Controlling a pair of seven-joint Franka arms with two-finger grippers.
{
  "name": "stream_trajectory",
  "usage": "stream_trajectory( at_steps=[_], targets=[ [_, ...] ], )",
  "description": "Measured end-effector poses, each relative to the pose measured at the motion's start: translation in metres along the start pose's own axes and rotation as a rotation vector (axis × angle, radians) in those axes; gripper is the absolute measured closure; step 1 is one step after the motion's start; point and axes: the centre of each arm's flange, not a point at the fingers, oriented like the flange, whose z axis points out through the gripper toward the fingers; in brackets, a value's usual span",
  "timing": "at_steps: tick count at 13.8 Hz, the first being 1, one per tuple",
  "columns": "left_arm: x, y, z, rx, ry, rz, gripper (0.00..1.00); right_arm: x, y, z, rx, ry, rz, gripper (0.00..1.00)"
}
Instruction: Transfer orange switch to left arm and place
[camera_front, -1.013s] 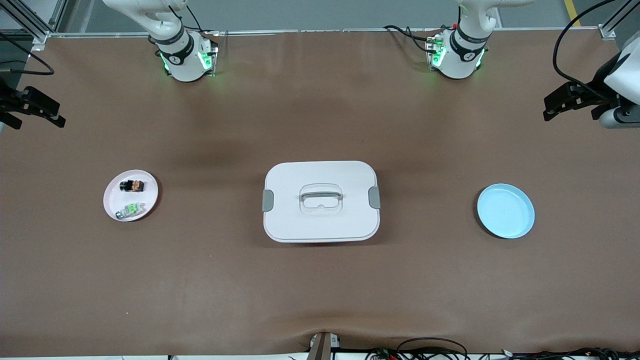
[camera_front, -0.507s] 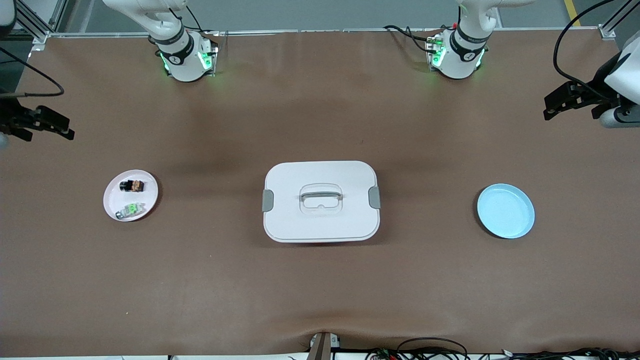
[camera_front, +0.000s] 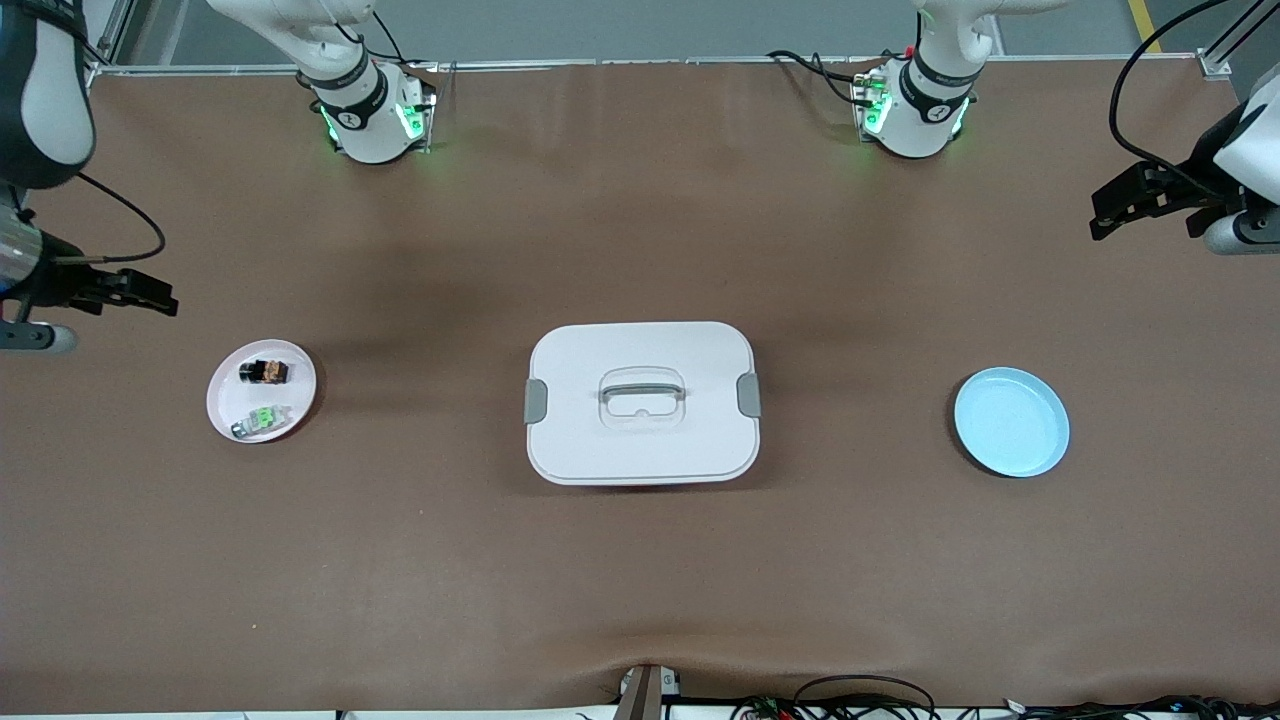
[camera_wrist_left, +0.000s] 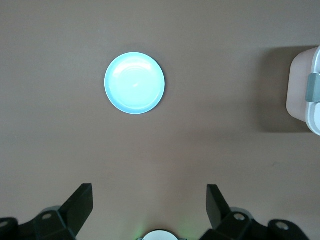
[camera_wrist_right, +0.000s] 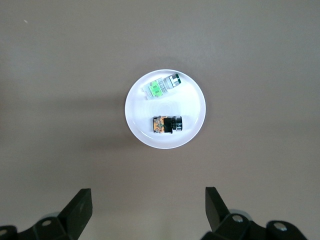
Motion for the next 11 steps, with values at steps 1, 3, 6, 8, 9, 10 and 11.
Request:
stream_trajectory(
  at_steps=[1, 3, 6, 8, 9, 10, 11],
  targets=[
    [0.000, 0.000, 0.000, 0.000, 0.000, 0.000, 0.00, -0.001, 0.000, 0.015, 0.001, 0.000, 0.000, 0.00],
    [0.000, 0.000, -0.001, 0.000, 0.001, 0.000, 0.00, -0.003, -0.002, 0.045, 0.001, 0.007, -0.002, 0.00],
    [0.000, 0.000, -0.001, 0.000, 0.001, 0.000, 0.00, -0.009, -0.004, 0.088, -0.004, 0.054, -0.033, 0.00],
    [0.000, 0.000, -0.001, 0.000, 0.001, 0.000, 0.00, -0.015, 0.003, 0.114, -0.006, 0.074, -0.063, 0.00],
    [0.000, 0.000, -0.001, 0.000, 0.001, 0.000, 0.00, -0.016, 0.007, 0.126, -0.005, 0.068, -0.074, 0.00],
    [0.000, 0.000, -0.001, 0.000, 0.001, 0.001, 0.00, -0.016, 0.011, 0.137, -0.004, 0.058, -0.079, 0.00],
    [0.000, 0.000, -0.001, 0.000, 0.001, 0.001, 0.00, -0.015, 0.013, 0.149, -0.003, 0.047, -0.081, 0.00]
  ],
)
